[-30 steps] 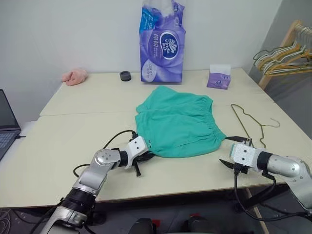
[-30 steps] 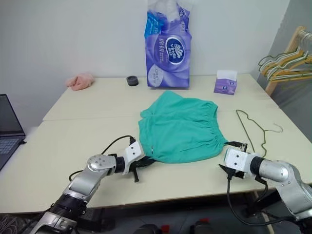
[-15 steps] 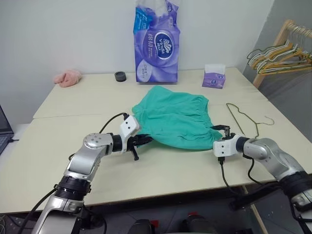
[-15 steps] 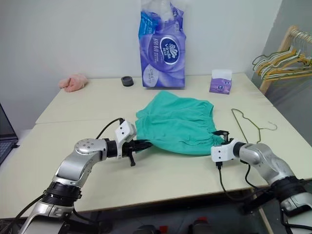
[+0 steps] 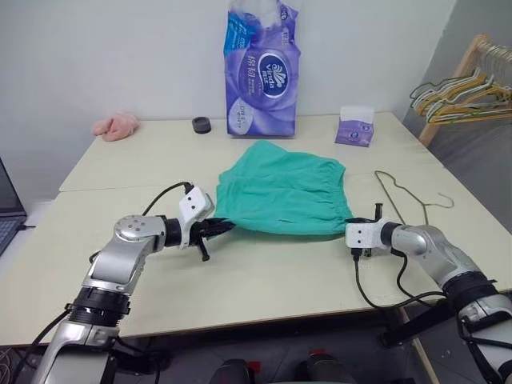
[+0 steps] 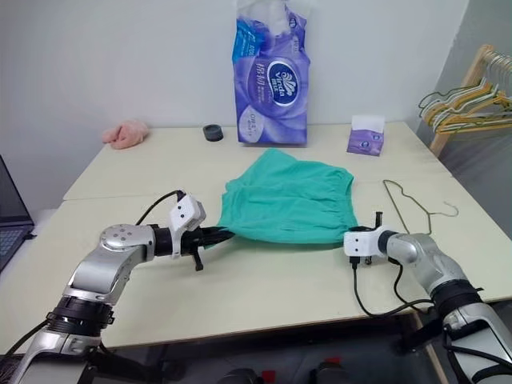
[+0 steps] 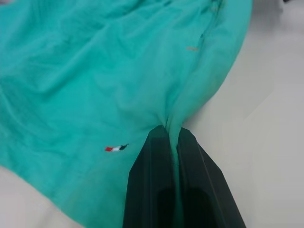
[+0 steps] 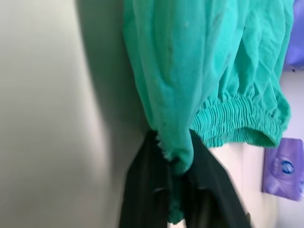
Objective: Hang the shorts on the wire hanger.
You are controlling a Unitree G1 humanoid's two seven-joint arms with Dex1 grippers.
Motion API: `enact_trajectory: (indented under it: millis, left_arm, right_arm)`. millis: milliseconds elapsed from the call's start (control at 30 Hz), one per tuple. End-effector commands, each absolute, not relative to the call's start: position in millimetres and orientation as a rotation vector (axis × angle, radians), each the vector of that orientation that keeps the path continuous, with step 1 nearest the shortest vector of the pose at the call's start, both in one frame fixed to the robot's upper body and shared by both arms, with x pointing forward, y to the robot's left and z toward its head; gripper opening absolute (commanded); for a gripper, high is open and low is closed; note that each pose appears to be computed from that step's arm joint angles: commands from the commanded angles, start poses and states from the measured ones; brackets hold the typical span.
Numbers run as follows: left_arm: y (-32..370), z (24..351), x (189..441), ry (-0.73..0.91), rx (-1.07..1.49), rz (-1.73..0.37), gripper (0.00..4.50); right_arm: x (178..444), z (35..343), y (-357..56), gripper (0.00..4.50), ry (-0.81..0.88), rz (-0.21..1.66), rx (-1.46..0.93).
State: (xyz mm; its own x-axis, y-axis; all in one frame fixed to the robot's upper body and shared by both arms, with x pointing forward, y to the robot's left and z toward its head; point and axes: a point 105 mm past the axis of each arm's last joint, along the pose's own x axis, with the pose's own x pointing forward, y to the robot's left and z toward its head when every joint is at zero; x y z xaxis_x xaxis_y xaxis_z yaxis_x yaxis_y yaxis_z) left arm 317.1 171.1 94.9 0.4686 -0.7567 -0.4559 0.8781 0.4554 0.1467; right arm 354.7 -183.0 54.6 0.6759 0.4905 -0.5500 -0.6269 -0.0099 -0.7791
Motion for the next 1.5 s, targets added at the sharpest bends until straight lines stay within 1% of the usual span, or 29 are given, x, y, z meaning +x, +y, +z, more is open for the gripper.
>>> enact_trajectory:
  millis: [33, 67, 167, 233, 300, 367, 433, 533, 833, 1000, 1067, 1200, 1233, 1267, 1300, 1367, 1500]
  left_arm:
    - [170, 90, 290, 0.415, 0.412, -1.164, 0.0]
    - [170, 88, 285, 0.434, 0.406, -1.186, 0.0]
    - [172, 75, 249, 0.575, 0.379, -1.314, 0.0]
    - [173, 63, 210, 0.706, 0.35, -1.443, 0.0]
    - [170, 60, 175, 0.798, 0.293, -1.557, 0.0]
    - [168, 63, 153, 0.841, 0.247, -1.628, 0.0]
    - [168, 65, 139, 0.876, 0.213, -1.668, 0.0]
    - [172, 61, 134, 0.901, 0.227, -1.66, 0.0]
    - [177, 60, 148, 0.882, 0.26, -1.611, 0.0]
    - [174, 59, 147, 0.871, 0.262, -1.623, 0.0]
    - [173, 58, 148, 0.86, 0.275, -1.624, 0.0]
    - [171, 57, 142, 0.9, 0.251, -1.646, 0.0]
    - [170, 55, 145, 0.893, 0.259, -1.623, 0.0]
    - [169, 54, 149, 0.884, 0.26, -1.603, 0.23]
    - [168, 54, 151, 0.88, 0.26, -1.593, 0.47]
    - [167, 54, 156, 0.868, 0.259, -1.572, 0.98]
    - [164, 53, 160, 0.848, 0.258, -1.554, 2.19]
  right_arm:
    - [341, 76, -180, 0.04, 0.122, 0.948, -1.217]
    - [338, 77, -180, 0.04, 0.131, 0.959, -1.199]
    - [321, 85, -177, 0.04, 0.147, 1.037, -1.167]
    - [308, 88, -175, 0.04, 0.141, 1.109, -1.184]
    - [294, 87, -171, 0.04, 0.139, 1.189, -1.197]
    - [282, 85, -168, 0.04, 0.116, 1.252, -1.249]
    - [271, 84, -165, 0.04, 0.082, 1.311, -1.299]
    - [258, 81, -166, 0.04, 0.102, 1.363, -1.287]
    - [225, 72, -184, 0.04, 0.313, 1.467, -1.231]
    - [219, 71, -177, 0.04, 0.316, 1.486, -1.206]
    - [221, 73, -173, 0.04, 0.292, 1.474, -1.209]
    - [217, 71, -170, 0.04, 0.312, 1.503, -1.194]
    - [219, 72, -168, 0.29, 0.3, 1.497, -1.196]
    - [220, 74, -167, 0.6, 0.289, 1.491, -1.197]
    - [221, 75, -166, 0.8, 0.285, 1.489, -1.2]
    - [222, 76, -169, 1.5, 0.31, 1.491, -1.197]
    - [221, 82, -178, 2.87, 0.366, 1.496, -1.201]
